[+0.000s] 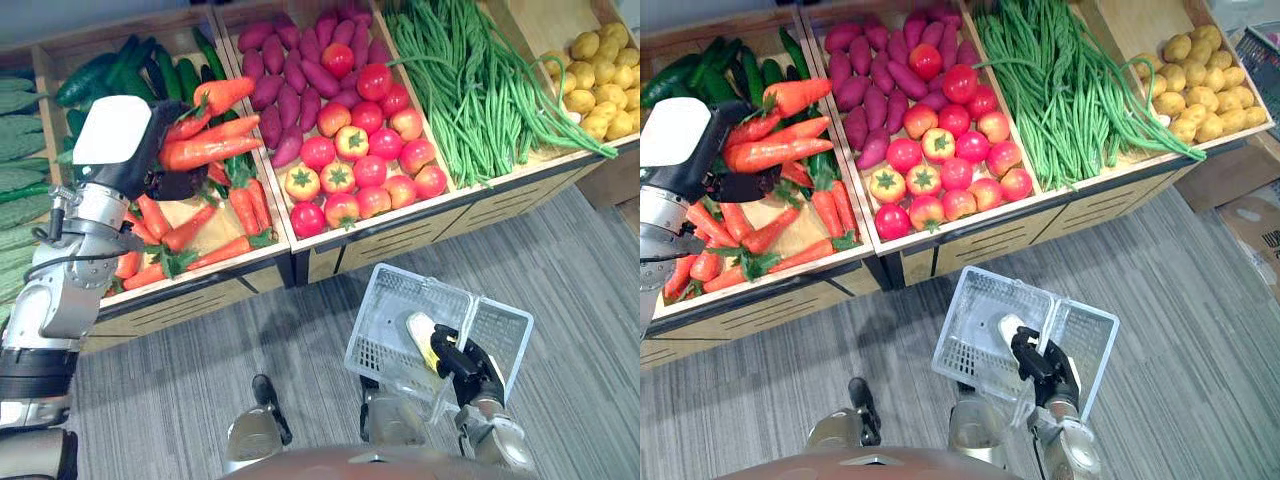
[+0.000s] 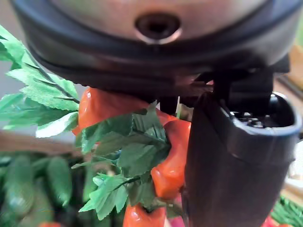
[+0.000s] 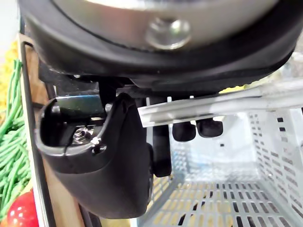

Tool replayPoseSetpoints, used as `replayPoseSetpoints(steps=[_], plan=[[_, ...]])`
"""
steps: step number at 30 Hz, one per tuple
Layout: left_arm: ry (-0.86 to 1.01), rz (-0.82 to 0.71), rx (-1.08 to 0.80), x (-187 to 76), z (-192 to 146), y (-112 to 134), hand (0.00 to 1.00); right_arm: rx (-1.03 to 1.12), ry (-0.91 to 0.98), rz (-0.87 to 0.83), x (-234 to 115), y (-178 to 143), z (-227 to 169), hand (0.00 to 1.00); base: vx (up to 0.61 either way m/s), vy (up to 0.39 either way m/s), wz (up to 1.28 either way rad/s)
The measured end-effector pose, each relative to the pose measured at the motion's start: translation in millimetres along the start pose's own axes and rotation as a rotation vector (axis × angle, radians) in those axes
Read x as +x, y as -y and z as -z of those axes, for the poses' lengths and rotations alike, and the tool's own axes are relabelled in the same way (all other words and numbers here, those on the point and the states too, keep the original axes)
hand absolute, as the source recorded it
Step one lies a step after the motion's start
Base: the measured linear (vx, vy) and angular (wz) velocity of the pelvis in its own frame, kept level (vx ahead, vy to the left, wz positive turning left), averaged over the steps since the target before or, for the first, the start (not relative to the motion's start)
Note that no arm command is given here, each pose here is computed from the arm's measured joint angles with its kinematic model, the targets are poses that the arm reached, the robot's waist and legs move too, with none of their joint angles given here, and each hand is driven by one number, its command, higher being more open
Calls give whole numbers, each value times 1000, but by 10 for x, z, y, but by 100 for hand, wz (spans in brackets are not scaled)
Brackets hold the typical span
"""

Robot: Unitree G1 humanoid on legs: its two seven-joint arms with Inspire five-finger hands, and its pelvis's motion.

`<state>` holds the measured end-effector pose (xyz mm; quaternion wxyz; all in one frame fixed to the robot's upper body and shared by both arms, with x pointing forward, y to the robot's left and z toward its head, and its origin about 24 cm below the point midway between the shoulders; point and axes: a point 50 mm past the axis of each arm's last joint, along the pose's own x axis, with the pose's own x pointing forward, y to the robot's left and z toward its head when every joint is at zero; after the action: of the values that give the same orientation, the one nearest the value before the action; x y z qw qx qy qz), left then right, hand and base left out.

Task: Pick vegetable in the basket

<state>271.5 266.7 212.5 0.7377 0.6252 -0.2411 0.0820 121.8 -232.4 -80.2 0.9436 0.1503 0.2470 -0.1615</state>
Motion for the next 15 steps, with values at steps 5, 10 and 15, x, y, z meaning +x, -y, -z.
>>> replayPoseSetpoints(steps=[5, 10, 15], plan=[[70, -51, 3, 9, -105, -117, 0, 4, -8, 35, -47, 92, 19, 0, -10, -3, 3], [64, -33, 1, -35, -88, -82, 0, 5, -18, 52, -81, 138, 44, 0, -40, -4, 3], [67, -16, -2, -74, -82, -47, 0, 11, -24, 104, -126, 239, 54, 0, -37, -10, 4]])
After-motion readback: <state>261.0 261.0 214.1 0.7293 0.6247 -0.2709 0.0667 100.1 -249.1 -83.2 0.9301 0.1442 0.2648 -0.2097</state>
